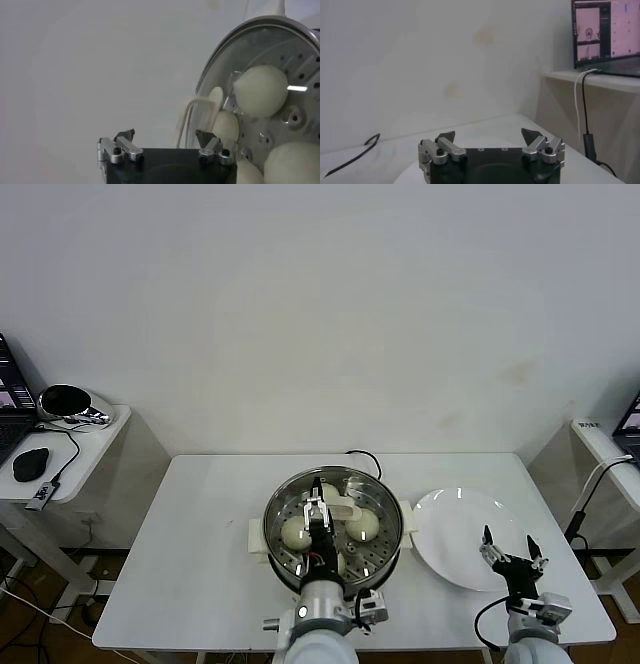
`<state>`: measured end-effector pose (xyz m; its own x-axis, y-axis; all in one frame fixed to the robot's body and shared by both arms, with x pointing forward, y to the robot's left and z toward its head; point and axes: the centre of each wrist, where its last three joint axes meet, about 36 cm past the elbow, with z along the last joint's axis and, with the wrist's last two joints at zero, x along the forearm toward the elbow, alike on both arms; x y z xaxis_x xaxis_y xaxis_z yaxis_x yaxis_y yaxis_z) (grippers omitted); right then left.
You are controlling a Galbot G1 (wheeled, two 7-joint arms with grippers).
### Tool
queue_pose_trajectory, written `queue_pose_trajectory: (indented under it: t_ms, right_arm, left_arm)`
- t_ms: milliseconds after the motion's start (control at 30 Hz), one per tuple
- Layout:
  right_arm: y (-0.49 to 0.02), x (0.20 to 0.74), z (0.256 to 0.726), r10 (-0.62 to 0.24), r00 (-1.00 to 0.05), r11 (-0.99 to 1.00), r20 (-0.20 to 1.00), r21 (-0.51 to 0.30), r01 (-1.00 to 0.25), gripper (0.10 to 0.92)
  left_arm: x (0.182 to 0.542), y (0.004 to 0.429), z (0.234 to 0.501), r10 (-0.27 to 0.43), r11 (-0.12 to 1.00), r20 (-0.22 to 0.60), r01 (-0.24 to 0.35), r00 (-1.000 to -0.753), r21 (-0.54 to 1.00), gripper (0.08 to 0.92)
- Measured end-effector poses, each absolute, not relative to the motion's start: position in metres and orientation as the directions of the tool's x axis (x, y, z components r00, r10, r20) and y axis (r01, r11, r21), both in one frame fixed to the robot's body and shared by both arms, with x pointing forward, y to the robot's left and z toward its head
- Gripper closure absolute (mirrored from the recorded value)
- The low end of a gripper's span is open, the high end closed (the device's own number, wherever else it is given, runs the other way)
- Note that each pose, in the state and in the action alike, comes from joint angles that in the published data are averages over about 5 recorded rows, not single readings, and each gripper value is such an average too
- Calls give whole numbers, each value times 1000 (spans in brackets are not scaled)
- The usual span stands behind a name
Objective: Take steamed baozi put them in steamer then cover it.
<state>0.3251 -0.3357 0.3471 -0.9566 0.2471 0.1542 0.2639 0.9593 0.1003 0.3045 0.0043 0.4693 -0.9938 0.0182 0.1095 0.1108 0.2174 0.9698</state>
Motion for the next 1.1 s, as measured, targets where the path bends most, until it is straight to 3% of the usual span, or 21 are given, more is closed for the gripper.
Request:
queue_pose_trajectory:
  t_ms: [300, 500, 667, 867, 1100]
  right_arm:
    - [-334, 320, 349, 221, -963, 967, 151, 95, 237, 200]
    - [-332, 311, 356, 189, -971, 977, 144, 74, 201, 200]
    - [-330, 299, 361, 152, -977, 986, 147, 48, 161, 200]
    - [-327, 283, 357, 116, -978, 992, 171, 25, 122, 200]
    - [-328, 268, 357, 70, -979, 997, 190, -2, 71, 200]
  left_arm:
    - [289, 29, 494, 9, 301, 80, 79, -997, 950, 177]
    - [291, 70, 508, -31, 448, 89, 66, -996, 891, 177]
    - [296, 111, 511, -5, 583, 81, 62, -997, 810, 177]
    - [303, 160, 495, 24, 728, 65, 62, -998, 683, 177]
    - [301, 209, 445, 9, 855, 79, 49, -997, 517, 177]
